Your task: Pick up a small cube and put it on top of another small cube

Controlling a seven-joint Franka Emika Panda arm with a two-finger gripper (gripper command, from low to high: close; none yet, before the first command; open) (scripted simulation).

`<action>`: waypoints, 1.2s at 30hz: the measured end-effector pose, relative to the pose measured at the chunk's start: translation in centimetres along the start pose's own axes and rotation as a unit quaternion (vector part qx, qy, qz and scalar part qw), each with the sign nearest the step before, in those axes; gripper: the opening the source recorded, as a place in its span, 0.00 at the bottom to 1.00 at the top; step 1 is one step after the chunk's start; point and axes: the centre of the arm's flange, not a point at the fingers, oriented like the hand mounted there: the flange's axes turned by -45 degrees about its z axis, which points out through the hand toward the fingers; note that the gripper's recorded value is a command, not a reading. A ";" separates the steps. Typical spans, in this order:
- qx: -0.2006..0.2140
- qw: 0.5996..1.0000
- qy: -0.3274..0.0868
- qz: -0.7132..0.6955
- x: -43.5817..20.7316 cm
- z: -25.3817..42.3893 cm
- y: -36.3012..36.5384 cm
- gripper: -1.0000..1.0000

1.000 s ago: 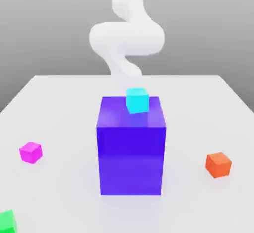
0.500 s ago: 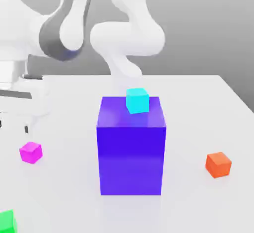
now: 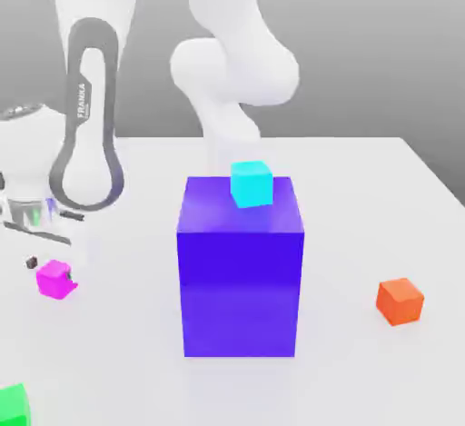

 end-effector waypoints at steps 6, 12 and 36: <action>0.001 1.000 -0.001 0.000 0.0 0.2 -0.1 0.00; -0.004 1.000 0.001 -0.002 0.3 -3.0 0.3 0.00; 0.001 1.000 0.000 0.010 23.7 -11.2 -12.6 0.00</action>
